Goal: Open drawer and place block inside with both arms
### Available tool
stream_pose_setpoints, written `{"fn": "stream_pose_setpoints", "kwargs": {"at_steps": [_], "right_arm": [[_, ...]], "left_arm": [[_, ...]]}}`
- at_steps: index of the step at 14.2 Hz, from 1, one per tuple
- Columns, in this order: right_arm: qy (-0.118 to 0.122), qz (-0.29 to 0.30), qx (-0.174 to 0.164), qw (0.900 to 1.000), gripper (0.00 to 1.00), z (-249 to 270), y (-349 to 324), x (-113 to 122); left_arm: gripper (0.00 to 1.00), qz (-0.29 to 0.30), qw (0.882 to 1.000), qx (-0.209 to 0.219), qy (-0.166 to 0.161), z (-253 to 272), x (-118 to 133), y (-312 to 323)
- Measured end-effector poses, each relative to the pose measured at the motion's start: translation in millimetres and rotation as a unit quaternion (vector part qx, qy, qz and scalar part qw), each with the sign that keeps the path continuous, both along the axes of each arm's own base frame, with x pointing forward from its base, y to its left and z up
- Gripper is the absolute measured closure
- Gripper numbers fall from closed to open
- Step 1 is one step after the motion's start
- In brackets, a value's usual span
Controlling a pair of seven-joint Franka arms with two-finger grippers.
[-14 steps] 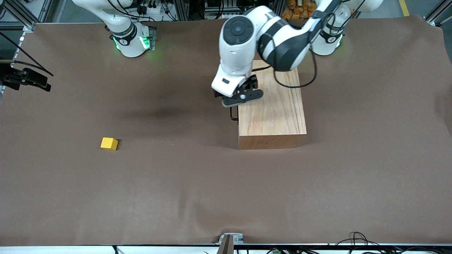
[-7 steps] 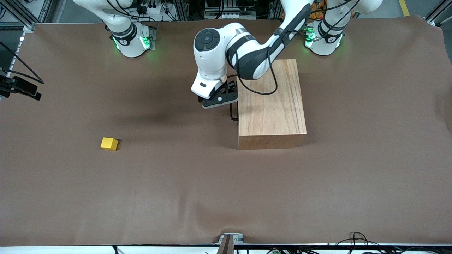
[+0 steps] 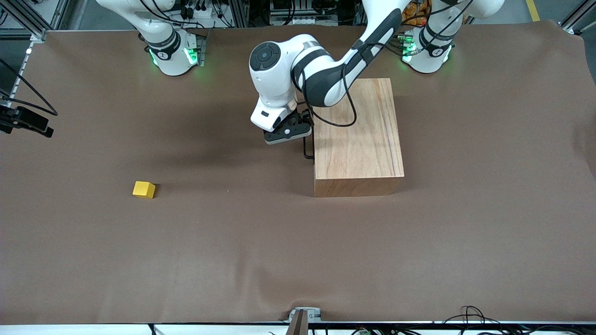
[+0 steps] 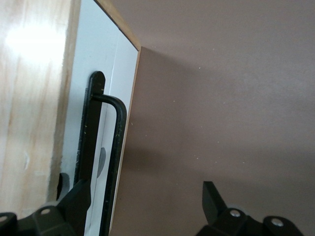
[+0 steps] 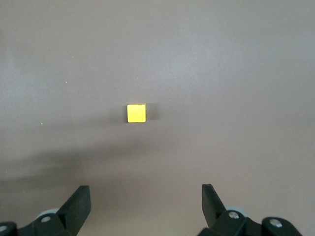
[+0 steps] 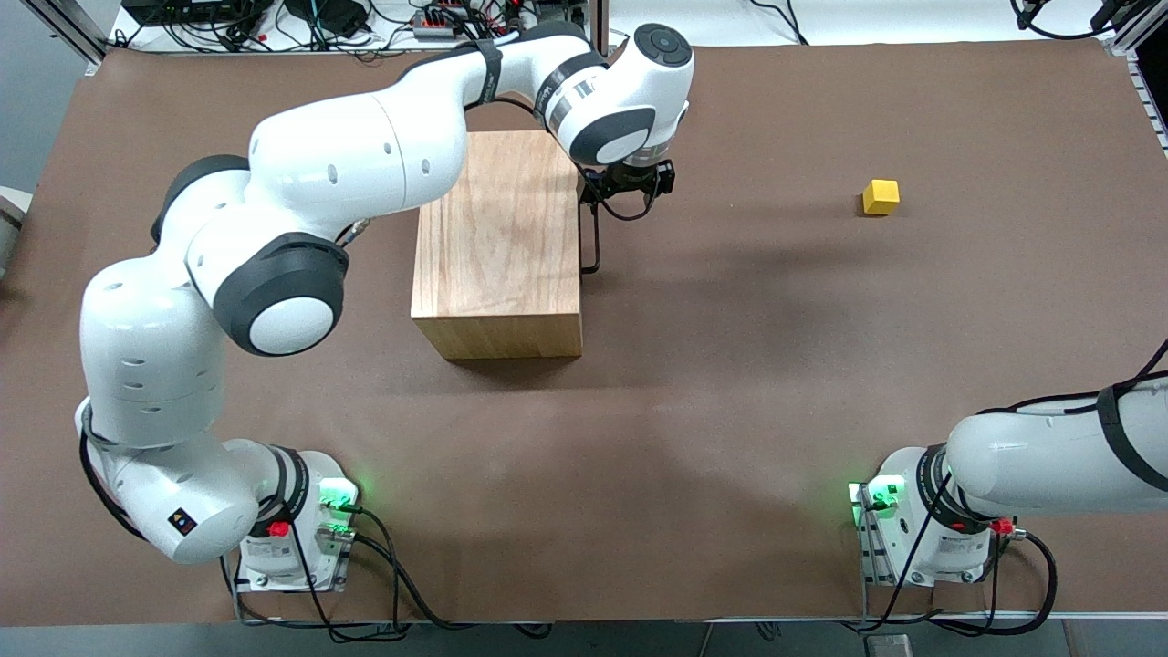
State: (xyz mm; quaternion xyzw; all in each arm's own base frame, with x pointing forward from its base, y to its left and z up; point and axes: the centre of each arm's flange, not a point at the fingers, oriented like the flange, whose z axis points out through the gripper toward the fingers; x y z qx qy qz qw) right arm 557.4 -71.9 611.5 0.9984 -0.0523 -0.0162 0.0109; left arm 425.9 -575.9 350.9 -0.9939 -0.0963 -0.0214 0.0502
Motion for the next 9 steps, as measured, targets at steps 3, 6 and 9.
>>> {"fn": "stream_pose_setpoints", "kwargs": {"at_steps": [3, 6, 9], "right_arm": [[0.002, -0.002, 0.000, 1.000, 0.00, -0.7, -2.1, -0.3], [0.004, -0.002, 0.000, 1.000, 0.00, -2.4, -2.0, 0.2], [0.005, -0.002, 0.000, 1.000, 0.00, -3.2, -2.0, 0.5]], "left_arm": [[0.00, -0.003, 1.000, 0.011, 0.004, -16.0, -0.1, -0.2], [0.00, -0.012, 1.000, 0.027, 0.001, -32.4, 1.3, 0.7], [0.00, -0.018, 0.999, 0.031, 0.003, -39.7, -1.9, -2.1]]}}
